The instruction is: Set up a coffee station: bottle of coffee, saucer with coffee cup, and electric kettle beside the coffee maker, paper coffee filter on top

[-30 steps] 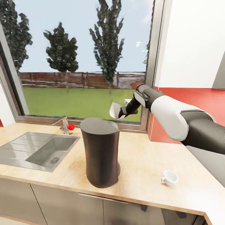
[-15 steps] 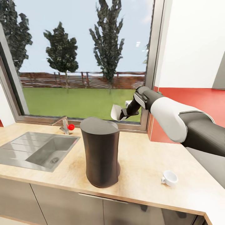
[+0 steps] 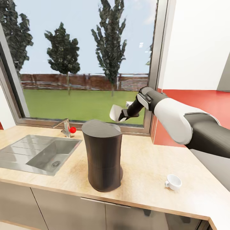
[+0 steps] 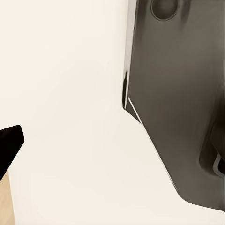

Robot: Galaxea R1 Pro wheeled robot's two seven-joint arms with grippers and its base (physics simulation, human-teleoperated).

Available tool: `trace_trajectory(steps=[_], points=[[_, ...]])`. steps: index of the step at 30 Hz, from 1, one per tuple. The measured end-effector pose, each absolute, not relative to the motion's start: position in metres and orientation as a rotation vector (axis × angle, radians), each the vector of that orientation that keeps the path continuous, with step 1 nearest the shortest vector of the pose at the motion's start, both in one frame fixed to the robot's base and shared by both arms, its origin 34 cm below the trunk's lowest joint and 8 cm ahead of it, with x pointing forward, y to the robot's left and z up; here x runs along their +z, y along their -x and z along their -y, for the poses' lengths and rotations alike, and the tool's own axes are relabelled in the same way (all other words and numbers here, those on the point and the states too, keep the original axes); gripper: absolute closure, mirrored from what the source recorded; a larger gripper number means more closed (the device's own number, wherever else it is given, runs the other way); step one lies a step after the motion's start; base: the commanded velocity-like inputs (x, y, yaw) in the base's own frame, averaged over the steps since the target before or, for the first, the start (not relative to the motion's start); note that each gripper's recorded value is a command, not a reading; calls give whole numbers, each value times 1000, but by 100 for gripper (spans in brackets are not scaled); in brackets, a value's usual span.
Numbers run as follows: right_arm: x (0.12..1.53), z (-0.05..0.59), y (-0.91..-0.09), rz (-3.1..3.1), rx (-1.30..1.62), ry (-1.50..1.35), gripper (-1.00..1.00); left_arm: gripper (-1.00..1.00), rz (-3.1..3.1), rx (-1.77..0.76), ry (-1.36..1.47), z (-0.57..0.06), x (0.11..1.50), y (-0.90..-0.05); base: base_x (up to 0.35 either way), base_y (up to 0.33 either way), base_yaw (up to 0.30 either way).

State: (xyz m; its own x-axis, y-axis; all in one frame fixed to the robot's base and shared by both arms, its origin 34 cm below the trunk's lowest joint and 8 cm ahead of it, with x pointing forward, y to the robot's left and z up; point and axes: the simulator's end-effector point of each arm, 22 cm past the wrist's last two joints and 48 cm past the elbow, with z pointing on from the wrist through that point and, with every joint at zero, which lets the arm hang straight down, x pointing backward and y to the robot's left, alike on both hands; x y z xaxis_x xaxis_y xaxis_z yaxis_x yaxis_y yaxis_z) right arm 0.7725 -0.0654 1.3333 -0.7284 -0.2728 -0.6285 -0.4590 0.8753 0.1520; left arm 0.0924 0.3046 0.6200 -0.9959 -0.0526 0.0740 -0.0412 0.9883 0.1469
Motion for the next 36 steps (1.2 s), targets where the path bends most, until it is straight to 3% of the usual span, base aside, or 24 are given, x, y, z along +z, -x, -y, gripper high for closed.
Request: trace_trajectory(steps=[9,36], points=[[1340,39,-757,-2406,572,586,100,-100,3054,-223,-72,-305,620,-92,0,0,0],[1337,40,-757,-2413,565,591,100,-100,3053,-225,-72,-306,620,-91,0,0,0]])
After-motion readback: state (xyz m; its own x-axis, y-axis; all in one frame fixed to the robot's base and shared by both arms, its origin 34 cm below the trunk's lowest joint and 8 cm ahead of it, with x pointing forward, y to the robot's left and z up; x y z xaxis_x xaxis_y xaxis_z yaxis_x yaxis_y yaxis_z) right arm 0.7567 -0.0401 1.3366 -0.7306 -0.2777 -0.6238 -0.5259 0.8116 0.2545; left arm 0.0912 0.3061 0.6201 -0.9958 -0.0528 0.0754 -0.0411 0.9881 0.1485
